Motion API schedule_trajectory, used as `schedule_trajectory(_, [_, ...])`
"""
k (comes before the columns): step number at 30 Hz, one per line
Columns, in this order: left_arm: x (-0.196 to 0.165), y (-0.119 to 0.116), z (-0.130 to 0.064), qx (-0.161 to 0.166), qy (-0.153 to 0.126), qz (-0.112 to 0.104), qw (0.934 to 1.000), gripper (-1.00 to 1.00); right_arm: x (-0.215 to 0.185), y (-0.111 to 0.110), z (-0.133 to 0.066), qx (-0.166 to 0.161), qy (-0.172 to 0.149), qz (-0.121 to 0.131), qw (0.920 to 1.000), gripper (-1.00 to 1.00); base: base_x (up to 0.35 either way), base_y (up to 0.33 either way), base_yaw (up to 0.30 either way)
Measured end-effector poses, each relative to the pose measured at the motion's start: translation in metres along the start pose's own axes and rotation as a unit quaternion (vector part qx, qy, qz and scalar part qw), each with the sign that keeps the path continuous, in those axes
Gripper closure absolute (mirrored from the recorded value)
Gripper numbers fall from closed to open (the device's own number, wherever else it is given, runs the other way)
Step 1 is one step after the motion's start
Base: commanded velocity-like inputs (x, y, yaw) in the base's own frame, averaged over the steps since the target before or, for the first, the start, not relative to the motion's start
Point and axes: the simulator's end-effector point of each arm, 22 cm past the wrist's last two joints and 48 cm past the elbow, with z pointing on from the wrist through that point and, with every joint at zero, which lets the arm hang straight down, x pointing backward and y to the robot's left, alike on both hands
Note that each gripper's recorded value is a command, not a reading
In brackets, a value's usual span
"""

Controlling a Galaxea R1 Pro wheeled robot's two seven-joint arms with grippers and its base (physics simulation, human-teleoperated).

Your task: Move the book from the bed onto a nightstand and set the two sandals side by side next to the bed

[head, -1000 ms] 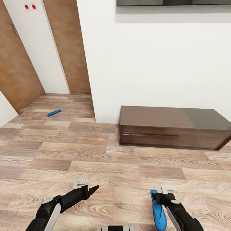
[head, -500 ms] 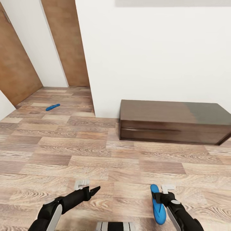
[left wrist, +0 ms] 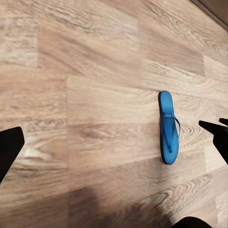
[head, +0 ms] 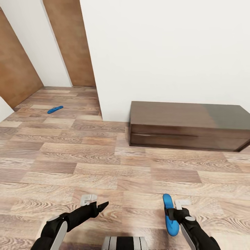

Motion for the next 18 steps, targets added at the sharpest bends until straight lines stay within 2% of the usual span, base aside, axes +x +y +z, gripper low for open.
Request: schedule_trajectory(18, [0.028, 0.018, 0.013, -0.008, 0.028, -0.022, 0.9993, -1.0, 0.038, -0.001, 0.017, 0.001, 0.04, -0.004, 0.9992, -1.0, 0.0, 0.0, 0.0])
